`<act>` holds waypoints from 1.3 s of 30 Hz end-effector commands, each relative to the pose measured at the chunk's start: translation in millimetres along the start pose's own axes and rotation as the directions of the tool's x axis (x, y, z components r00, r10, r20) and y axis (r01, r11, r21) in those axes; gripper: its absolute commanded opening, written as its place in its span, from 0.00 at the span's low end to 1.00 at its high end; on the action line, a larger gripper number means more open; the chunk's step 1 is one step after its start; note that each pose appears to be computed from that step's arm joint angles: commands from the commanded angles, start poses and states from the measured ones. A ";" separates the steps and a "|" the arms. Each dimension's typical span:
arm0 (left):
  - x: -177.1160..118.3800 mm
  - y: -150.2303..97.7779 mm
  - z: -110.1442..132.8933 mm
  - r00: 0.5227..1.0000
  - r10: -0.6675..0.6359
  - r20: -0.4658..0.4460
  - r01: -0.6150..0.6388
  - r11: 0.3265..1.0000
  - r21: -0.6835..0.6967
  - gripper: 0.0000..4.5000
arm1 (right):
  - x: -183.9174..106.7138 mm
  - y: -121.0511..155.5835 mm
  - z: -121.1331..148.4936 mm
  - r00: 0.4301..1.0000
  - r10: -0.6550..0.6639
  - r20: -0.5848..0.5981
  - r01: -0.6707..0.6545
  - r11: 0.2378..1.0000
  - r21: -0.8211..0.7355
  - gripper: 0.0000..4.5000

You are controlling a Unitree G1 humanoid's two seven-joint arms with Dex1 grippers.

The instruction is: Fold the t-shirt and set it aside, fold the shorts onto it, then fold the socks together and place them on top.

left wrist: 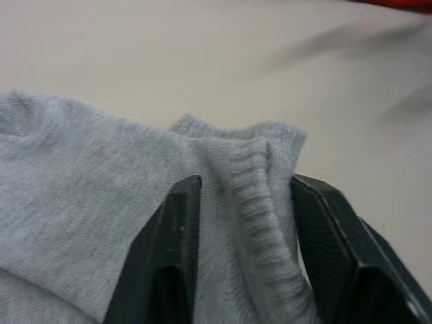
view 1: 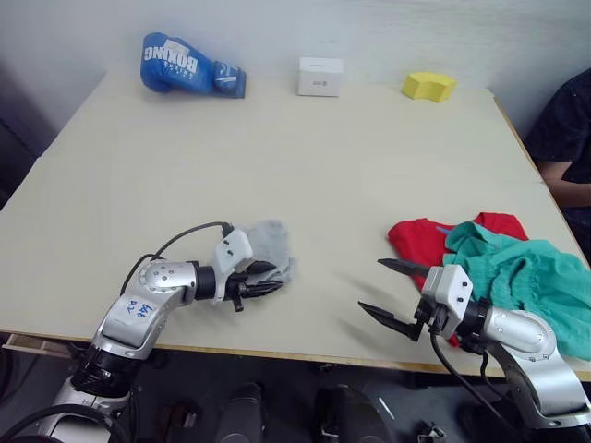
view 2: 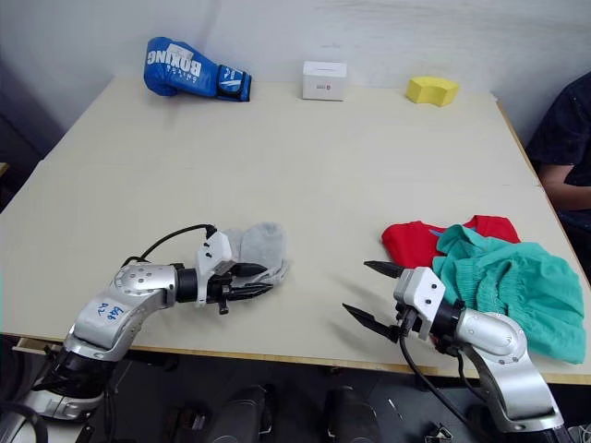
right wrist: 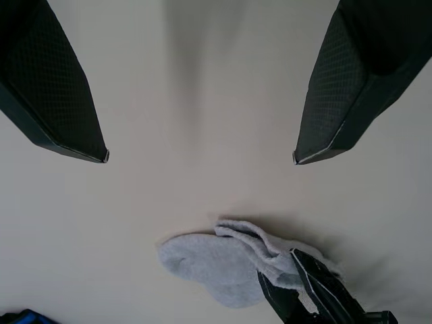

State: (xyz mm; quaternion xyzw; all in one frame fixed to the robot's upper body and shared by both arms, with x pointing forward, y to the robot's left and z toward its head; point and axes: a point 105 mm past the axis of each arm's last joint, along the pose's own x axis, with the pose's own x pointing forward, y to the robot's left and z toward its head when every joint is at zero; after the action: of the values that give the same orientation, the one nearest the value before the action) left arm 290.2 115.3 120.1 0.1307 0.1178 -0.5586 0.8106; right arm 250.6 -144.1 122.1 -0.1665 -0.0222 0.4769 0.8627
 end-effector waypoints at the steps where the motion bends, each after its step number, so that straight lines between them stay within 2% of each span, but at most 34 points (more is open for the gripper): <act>1: -27.6 -1.2 22.8 0.988 -0.092 0.126 0.085 0.995 0.058 0.75 | 19.2 9.9 14.7 0.996 0.064 0.053 -0.063 0.997 -0.037 1.00; 2: -37.1 5.6 26.7 0.985 -0.078 0.153 0.071 0.996 0.046 0.79 | 26.0 12.6 17.0 0.995 0.082 0.063 -0.080 0.996 -0.040 1.00; 4: -56.6 33.2 28.3 0.987 0.031 0.157 -0.039 0.998 0.049 0.79 | 41.5 21.9 19.7 0.989 0.130 0.074 -0.128 0.991 -0.034 1.00; 7: -74.2 74.1 17.7 0.975 0.206 0.084 -0.212 0.975 0.064 0.79 | 65.4 29.8 17.9 0.984 0.162 0.071 -0.157 0.985 -0.066 1.00; 10: -75.4 96.4 8.8 0.959 0.278 0.048 -0.280 0.958 0.064 0.79 | 84.7 37.2 5.7 0.982 0.188 0.033 -0.184 0.976 -0.114 1.00; 14: -65.1 106.1 -1.6 0.965 0.263 0.021 -0.263 0.965 0.018 0.79 | 102.8 29.7 0.7 0.990 0.121 0.071 -0.114 0.989 -0.098 1.00; 19: -54.2 114.5 -5.2 0.964 0.264 0.016 -0.263 0.964 -0.034 0.79 | 114.0 27.4 -5.3 0.990 0.127 0.059 -0.116 0.980 -0.161 1.00; 23: -50.9 123.5 -15.1 0.948 0.315 -0.039 -0.317 0.946 -0.072 0.80 | 121.1 31.7 -7.5 0.982 0.183 0.046 -0.172 0.971 -0.168 0.81; 28: -47.7 112.5 -27.2 0.963 0.258 -0.076 -0.266 0.956 -0.125 0.47 | 128.5 29.9 -14.0 0.981 0.188 0.036 -0.181 0.972 -0.149 0.41; 33: -50.8 107.8 -33.6 0.961 0.261 -0.093 -0.273 0.948 -0.163 0.12 | 130.2 30.2 -11.8 0.977 0.205 0.057 -0.195 0.971 -0.138 0.02; 35: -52.1 103.8 -34.2 0.961 0.261 -0.091 -0.273 0.947 -0.167 0.00 | 128.4 28.6 -12.5 0.976 0.210 0.056 -0.200 0.970 -0.138 0.00; 39: -54.5 91.3 -33.7 0.957 0.282 -0.073 -0.291 0.935 -0.203 0.00 | 117.9 16.0 -14.9 0.978 0.206 0.041 -0.197 0.967 -0.163 0.00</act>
State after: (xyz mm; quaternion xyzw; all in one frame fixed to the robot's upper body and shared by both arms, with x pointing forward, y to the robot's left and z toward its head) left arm 360.4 206.0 110.5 0.0774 0.1764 -0.4200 0.8868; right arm 299.9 -29.6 83.0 -0.2174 -0.0593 0.5718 0.7888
